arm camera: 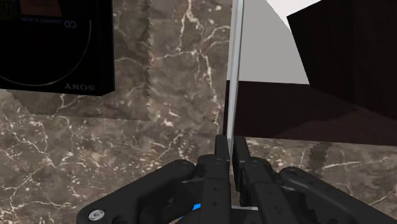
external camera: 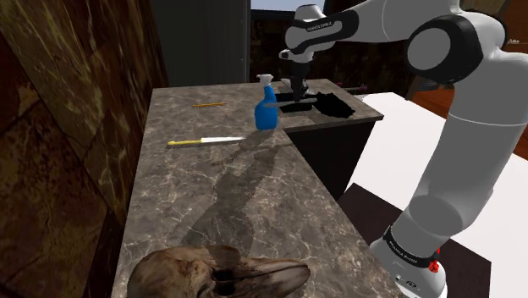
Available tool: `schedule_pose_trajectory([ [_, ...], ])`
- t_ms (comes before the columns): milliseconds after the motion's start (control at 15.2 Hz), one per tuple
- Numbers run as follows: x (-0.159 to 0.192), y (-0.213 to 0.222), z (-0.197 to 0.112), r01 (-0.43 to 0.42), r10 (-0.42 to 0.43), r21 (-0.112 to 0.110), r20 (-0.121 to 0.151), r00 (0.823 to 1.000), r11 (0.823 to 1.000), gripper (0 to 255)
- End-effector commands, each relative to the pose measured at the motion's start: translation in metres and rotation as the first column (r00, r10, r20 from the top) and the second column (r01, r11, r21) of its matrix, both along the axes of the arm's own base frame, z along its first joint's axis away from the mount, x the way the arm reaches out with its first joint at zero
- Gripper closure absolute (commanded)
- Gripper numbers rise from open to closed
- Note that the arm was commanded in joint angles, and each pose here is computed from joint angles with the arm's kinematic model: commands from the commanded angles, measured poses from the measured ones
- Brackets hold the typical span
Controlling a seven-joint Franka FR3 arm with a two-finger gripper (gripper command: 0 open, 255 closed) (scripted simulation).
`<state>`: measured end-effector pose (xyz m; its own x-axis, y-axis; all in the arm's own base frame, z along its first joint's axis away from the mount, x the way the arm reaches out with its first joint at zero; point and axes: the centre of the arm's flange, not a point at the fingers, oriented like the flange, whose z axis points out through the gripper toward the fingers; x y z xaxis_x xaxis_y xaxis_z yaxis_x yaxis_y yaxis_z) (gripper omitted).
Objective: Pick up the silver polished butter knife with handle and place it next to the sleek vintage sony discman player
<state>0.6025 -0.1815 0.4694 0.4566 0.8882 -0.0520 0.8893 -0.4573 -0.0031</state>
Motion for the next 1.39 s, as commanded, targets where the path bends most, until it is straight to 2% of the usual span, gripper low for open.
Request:
schedule_pose_trajectory([
  [0,0.002,-0.026,-0.002,-0.001,0.001,0.000,0.000,1.000,1.000,255],
  [198,0.009,-0.070,-0.002,-0.001,0.001,0.000,0.000,1.000,1.000,255],
  [1320,0.009,-0.070,-0.092,-0.001,0.001,0.000,0.000,1.000,1.000,255],
])
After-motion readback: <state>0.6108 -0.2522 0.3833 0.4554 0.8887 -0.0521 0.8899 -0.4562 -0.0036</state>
